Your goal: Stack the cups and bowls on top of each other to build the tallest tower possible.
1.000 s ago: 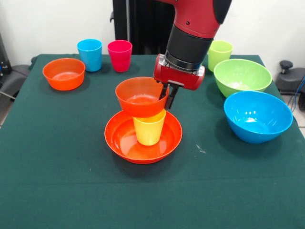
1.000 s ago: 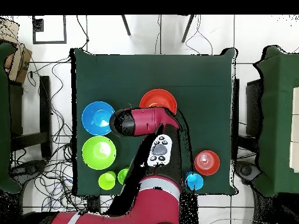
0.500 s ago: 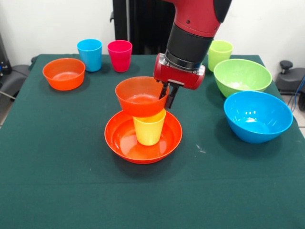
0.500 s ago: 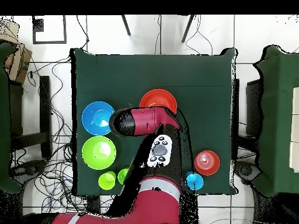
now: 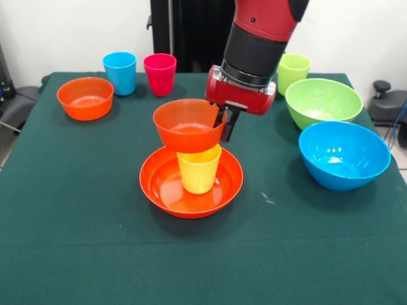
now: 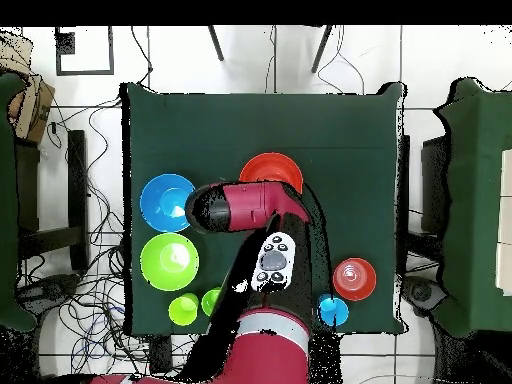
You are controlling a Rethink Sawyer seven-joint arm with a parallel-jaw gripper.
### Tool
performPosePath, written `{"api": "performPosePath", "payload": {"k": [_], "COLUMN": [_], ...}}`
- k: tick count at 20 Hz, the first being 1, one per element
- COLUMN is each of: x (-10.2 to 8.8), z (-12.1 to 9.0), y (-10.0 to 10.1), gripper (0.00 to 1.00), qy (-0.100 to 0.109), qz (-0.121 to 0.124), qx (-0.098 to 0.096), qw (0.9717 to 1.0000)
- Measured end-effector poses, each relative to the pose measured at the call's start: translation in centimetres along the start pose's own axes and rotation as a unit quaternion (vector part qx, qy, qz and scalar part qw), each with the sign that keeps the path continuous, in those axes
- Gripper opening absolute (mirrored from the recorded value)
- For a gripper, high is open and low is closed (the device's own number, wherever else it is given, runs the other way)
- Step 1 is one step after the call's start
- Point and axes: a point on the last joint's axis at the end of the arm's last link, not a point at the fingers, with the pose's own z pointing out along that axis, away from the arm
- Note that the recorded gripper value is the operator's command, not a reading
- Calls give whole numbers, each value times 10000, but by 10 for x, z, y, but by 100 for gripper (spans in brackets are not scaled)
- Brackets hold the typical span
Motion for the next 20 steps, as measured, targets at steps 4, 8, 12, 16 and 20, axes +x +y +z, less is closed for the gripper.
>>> {"api": "performPosePath", "payload": {"k": [4, 8, 12, 16, 20], "x": [-3, -4, -3, -2, -1], "z": [-5, -7, -6, -5, -6], "y": [-1, -1, 0, 3, 4], "gripper": [0, 0, 0, 0, 0], "qy": [-47, -66, -58, -49, -49], "qz": [12, 10, -2, -27, -48], "qx": [-1, 7, 9, 11, 21], "qw": [10000, 10000, 10000, 10000, 10000]}}
